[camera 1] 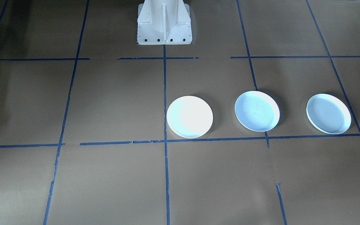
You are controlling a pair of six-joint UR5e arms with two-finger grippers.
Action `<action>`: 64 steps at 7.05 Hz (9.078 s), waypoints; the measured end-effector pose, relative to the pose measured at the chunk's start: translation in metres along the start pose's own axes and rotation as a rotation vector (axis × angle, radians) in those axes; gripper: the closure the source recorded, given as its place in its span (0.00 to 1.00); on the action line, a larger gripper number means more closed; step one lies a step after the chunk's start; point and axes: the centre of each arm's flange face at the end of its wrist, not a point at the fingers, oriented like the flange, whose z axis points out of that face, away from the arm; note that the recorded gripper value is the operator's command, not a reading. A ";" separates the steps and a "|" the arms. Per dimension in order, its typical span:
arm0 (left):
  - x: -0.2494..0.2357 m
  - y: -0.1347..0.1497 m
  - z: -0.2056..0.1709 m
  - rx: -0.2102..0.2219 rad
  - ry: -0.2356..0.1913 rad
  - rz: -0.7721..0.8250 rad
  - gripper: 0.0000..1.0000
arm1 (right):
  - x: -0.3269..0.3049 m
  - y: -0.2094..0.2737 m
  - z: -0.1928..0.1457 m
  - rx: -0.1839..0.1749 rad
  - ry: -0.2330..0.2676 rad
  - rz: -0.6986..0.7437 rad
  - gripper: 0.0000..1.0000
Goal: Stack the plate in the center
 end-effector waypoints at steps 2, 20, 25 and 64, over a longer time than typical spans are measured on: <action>0.002 -0.001 0.000 -0.004 0.000 0.003 0.00 | 0.000 0.000 0.000 0.000 0.000 0.000 0.00; 0.067 -0.061 0.134 0.051 0.080 -0.101 0.05 | 0.000 0.000 0.000 0.000 0.000 0.000 0.00; 0.050 -0.041 0.140 0.049 0.049 -0.065 0.29 | 0.000 0.000 0.000 0.000 0.000 0.000 0.00; 0.301 -0.039 0.117 -0.051 0.392 -0.278 0.27 | 0.000 0.000 0.000 0.000 0.000 0.000 0.00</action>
